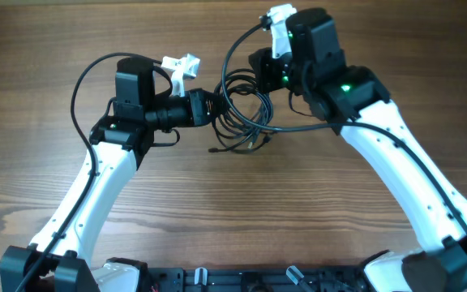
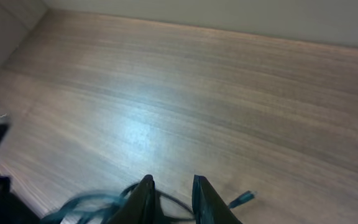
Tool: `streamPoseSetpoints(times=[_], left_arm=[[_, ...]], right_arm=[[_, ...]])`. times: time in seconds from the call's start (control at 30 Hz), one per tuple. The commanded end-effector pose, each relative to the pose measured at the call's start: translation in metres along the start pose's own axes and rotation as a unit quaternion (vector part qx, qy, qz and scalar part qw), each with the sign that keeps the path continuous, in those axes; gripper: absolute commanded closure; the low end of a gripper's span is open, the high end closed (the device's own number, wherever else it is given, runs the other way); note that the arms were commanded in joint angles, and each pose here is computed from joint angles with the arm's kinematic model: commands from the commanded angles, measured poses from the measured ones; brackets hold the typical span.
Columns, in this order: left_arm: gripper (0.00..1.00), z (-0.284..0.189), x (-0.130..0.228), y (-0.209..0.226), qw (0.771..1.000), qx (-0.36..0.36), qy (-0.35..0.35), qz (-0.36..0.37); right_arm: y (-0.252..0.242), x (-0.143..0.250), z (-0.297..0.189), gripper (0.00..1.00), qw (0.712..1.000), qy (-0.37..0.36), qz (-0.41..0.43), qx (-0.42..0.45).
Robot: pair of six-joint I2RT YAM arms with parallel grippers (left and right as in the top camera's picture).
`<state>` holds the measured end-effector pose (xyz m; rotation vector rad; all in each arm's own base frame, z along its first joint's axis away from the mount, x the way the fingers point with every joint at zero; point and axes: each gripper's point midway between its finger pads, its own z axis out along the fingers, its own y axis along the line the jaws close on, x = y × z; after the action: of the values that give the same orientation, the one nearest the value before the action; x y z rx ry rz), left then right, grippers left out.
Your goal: Untangle cables
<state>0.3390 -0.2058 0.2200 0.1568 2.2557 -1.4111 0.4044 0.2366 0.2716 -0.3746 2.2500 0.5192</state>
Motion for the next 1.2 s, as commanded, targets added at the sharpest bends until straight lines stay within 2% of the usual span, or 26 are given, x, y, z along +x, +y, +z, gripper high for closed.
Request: streamPoseSetpoints(times=[0.0,0.07,0.2,0.4,0.47,0.53,0.57,0.63,0.73,0.83,0.9,0.97,1.07,1.1,1.17], left_arm=[[0.96,-0.005,-0.024,-0.003,0.997,-0.017,-0.051,-0.050],[0.96,-0.006,-0.037,-0.013,0.994,0.006,-0.074,-0.083],[0.96,-0.008,-0.048,-0.023,0.983,0.031,-0.090,-0.156],[0.96,-0.008,-0.043,-0.028,0.971,0.048,-0.071,-0.221],[0.96,-0.009,-0.045,-0.039,0.971,0.072,-0.063,-0.218],[0.96,-0.013,-0.051,-0.058,0.972,0.109,-0.060,-0.201],[0.96,-0.015,-0.055,-0.064,0.971,0.121,-0.064,-0.195],[0.96,-0.016,-0.058,-0.069,0.973,0.130,-0.069,-0.180],[0.96,-0.017,-0.062,-0.066,0.972,0.124,-0.080,-0.181],[0.96,-0.018,-0.078,-0.053,0.968,0.098,-0.133,-0.190],[0.96,-0.021,-0.087,-0.046,0.963,0.084,-0.163,-0.197],[0.96,-0.023,-0.094,-0.030,0.945,0.061,-0.195,-0.257],[0.96,-0.027,-0.096,0.006,0.892,0.015,-0.242,-0.382],[0.96,-0.028,-0.094,0.019,0.858,0.004,-0.256,-0.446],[0.96,-0.030,-0.083,0.042,0.762,-0.004,-0.271,-0.588]], right_arm=[[0.020,-0.008,-0.034,0.96,0.999,-0.009,0.024,-0.046],[0.024,0.012,-0.029,0.95,0.997,0.036,0.045,-0.057],[0.042,0.034,-0.013,0.96,0.994,0.075,0.040,-0.067],[0.047,0.051,0.018,0.96,0.990,0.106,0.066,-0.063],[0.043,0.060,0.030,0.95,0.988,0.123,0.080,-0.056],[0.042,0.061,0.033,0.79,0.987,0.126,0.080,-0.055],[0.042,0.061,0.033,0.64,0.987,0.125,0.079,-0.055],[0.041,0.060,0.032,0.42,0.988,0.124,0.080,-0.055],[0.034,0.038,0.013,0.35,0.991,0.092,0.087,-0.054],[0.020,0.003,-0.031,0.34,0.993,0.029,0.104,-0.051],[0.019,-0.001,-0.048,0.34,0.993,0.019,0.109,-0.050],[0.018,0.009,-0.051,0.34,0.992,0.038,0.113,-0.046],[0.017,0.018,-0.049,0.33,0.991,0.055,0.116,-0.042],[0.021,0.019,-0.048,0.33,0.991,0.058,0.114,-0.050],[0.034,0.025,-0.044,0.33,0.990,0.069,0.105,-0.062]])
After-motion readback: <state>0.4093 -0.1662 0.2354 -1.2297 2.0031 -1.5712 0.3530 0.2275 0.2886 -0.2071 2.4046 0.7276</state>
